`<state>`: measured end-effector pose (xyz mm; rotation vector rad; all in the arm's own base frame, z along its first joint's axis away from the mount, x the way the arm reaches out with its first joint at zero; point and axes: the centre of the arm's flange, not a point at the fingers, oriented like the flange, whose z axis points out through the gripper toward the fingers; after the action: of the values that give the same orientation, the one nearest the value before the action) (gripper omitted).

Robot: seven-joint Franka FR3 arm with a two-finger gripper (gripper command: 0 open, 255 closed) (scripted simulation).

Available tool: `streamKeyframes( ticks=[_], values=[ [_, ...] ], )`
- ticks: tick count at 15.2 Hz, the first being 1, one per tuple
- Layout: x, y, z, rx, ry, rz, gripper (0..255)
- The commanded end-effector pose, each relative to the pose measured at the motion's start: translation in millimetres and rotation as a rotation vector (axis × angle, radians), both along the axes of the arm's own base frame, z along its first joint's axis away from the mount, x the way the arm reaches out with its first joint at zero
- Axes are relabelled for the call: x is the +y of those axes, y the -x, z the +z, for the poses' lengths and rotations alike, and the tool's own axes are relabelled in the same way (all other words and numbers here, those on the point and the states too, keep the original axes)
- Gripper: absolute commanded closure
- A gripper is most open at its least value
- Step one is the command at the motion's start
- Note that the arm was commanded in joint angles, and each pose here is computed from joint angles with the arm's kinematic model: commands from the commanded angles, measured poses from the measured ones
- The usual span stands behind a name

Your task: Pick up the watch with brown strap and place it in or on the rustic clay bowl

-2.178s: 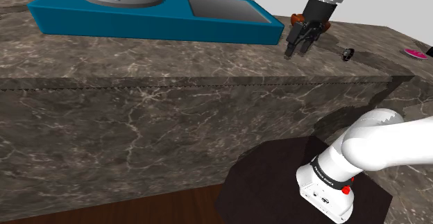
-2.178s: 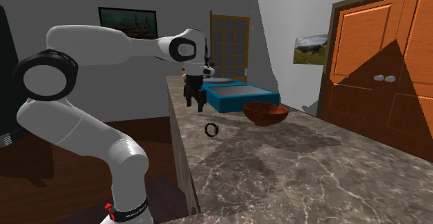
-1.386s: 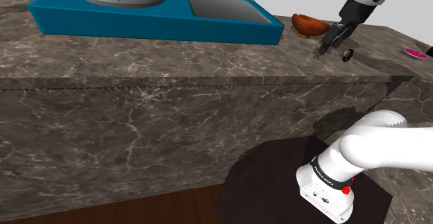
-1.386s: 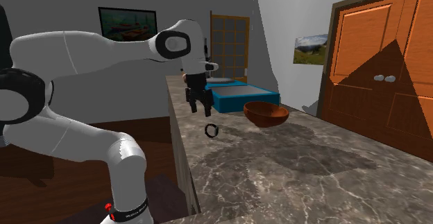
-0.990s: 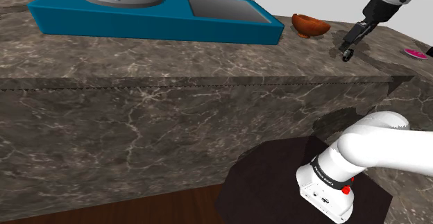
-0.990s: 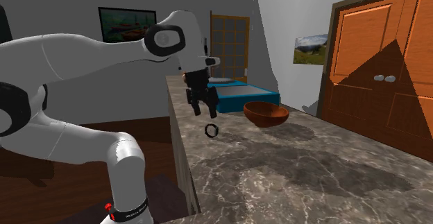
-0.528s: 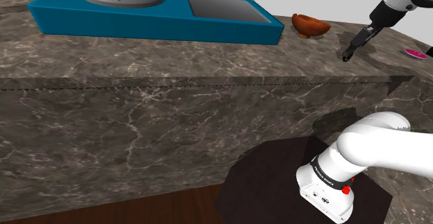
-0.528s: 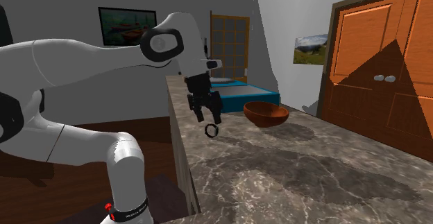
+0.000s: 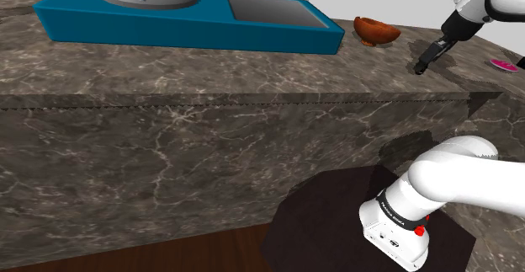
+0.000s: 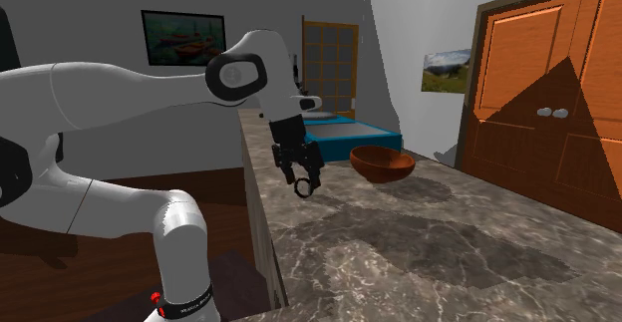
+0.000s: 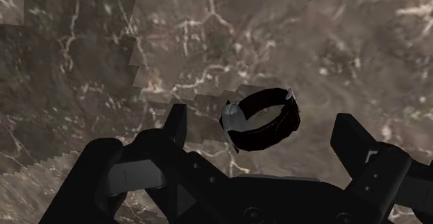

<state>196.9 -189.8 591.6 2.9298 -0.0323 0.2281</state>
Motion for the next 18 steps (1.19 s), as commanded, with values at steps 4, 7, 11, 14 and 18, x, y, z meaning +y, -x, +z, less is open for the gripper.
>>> streamKeyframes(
  ticks=[4,7,11,14,18],
  values=[
    [0.0,0.0,-0.2,0.000,0.000,0.000,255],
    [0.0,0.0,-0.2,0.000,0.000,0.000,255],
    [0.0,0.0,-0.1,0.000,0.000,0.000,255],
    [0.0,0.0,5.1,0.000,0.000,0.000,255],
    [0.0,0.0,26.2,0.000,0.000,0.000,255]
  ],
)
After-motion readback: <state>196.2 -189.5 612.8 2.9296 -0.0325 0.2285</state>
